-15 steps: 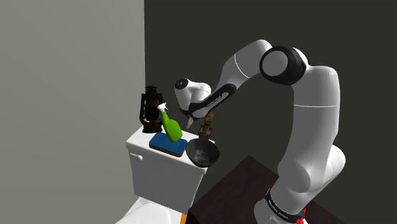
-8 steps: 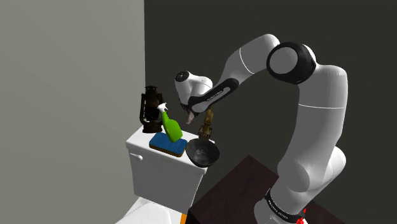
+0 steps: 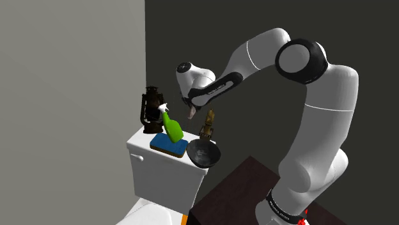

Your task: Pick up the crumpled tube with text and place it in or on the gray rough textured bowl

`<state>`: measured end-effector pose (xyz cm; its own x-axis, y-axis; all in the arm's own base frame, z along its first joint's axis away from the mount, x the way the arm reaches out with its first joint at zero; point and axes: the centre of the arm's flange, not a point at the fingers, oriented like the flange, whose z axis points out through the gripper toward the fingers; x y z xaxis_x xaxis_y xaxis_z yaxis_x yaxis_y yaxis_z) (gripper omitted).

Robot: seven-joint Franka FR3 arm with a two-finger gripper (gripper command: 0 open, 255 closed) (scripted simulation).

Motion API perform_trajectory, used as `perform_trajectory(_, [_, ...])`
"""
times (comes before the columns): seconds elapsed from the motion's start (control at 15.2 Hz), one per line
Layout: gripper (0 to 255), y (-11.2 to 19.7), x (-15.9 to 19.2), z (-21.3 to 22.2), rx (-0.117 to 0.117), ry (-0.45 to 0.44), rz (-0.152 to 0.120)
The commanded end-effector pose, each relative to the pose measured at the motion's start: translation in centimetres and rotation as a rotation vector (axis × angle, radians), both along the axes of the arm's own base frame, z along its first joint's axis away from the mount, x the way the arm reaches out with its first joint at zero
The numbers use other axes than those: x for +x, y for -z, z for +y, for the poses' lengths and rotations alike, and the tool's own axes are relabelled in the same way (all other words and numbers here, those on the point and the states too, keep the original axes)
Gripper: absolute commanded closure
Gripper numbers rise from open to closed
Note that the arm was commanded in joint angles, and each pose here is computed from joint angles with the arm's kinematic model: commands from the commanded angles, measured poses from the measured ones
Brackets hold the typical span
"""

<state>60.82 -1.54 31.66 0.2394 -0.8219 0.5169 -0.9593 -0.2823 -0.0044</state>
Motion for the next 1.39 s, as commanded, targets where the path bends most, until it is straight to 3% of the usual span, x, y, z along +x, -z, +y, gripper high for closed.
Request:
perform_trajectory(0.0, [255,-1.0,0.0,-0.1,0.0,0.0,0.0])
perform_trajectory(0.07, [255,-1.2,0.0,-0.1,0.0,0.0,0.0])
perform_trajectory(1.25, [255,-1.4,-21.7,10.9,0.0,0.0,0.0])
perform_trajectory(1.32, [255,-0.9,-21.7,10.9,0.0,0.0,0.0])
